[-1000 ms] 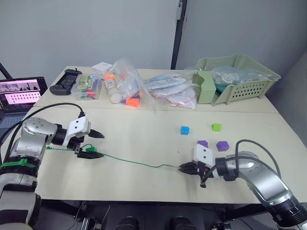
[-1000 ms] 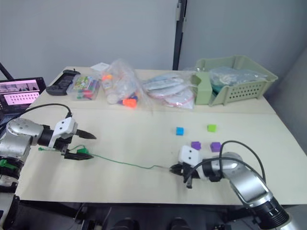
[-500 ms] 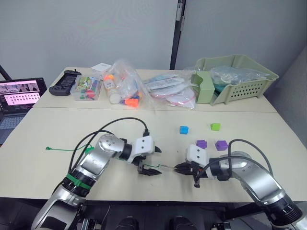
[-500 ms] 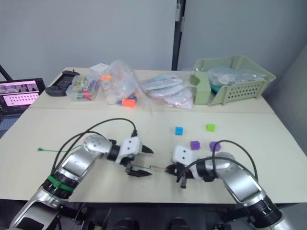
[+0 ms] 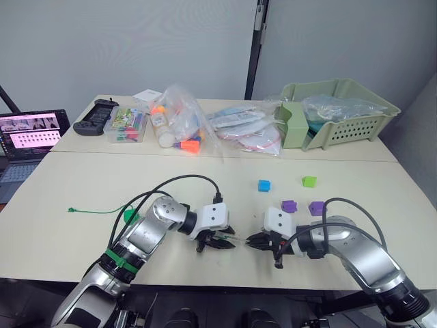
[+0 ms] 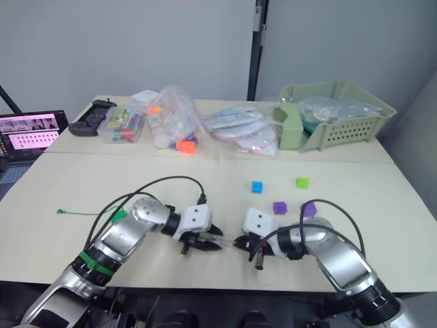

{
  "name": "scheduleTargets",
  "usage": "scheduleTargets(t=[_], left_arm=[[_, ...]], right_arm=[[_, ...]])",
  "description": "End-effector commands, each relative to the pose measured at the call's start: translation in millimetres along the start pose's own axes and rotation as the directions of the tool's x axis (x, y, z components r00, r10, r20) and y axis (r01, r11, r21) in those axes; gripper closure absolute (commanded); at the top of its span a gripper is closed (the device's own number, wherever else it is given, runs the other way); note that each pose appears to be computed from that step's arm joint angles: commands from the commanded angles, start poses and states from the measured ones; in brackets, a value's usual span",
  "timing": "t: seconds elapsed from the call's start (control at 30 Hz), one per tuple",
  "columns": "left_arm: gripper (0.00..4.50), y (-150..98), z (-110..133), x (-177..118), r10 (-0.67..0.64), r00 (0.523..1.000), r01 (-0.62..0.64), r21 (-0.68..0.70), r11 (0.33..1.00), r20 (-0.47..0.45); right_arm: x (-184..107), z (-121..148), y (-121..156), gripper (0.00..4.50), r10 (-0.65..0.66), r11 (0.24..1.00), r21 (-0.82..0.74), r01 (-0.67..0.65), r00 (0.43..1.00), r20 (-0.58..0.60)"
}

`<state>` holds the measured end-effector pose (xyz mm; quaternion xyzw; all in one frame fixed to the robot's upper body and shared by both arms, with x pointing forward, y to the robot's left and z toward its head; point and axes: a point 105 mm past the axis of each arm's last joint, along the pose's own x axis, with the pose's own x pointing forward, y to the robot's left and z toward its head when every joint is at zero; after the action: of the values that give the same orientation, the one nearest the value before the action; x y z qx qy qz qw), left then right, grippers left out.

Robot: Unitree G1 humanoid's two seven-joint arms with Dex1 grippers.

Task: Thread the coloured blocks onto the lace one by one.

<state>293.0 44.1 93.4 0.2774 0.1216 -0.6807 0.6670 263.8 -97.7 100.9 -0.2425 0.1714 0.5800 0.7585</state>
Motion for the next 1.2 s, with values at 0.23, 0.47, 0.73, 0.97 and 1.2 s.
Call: scheduleTargets(t=[0.23, 0.47, 0.73, 0.97, 1.2], left_arm=[[4.48, 8.9, 10.5, 2.4, 0.017, 1.0, -0.017, 0.028, 0.999, 0.011], [4.48, 8.5, 11.1, 2.5, 0.008, 1.0, -0.009, 0.023, 1.0, 0.015], [3.21, 11.0, 16.4, 0.7, 0.026, 0.999, -0.027, 0.02, 0.999, 0.041], [2.26, 8.2, 15.5, 2.5, 0.011, 0.999, -0.011, -0.001, 1.0, 0.05], [3.13, 5.3, 15.2, 2.5, -0.005, 0.998, 0.006, -0.011, 1.0, 0.059]], right_arm=[[0.9, 12.4, 1.3, 4.5, 0.002, 0.999, -0.041, -0.001, 1.0, 0.028], [1.6, 11.3, 2.3, 4.5, 0.003, 0.999, -0.04, -0.002, 1.0, 0.024], [1.3, 10.9, 1.0, 4.5, -0.002, 0.999, -0.039, 0.003, 1.0, 0.021], [0.7, 10.3, 0.8, 4.5, -0.002, 0.999, -0.036, 0.003, 1.0, 0.019], [0.3, 9.5, 0.5, 4.5, -0.006, 0.999, -0.033, 0.006, 1.0, 0.018]])
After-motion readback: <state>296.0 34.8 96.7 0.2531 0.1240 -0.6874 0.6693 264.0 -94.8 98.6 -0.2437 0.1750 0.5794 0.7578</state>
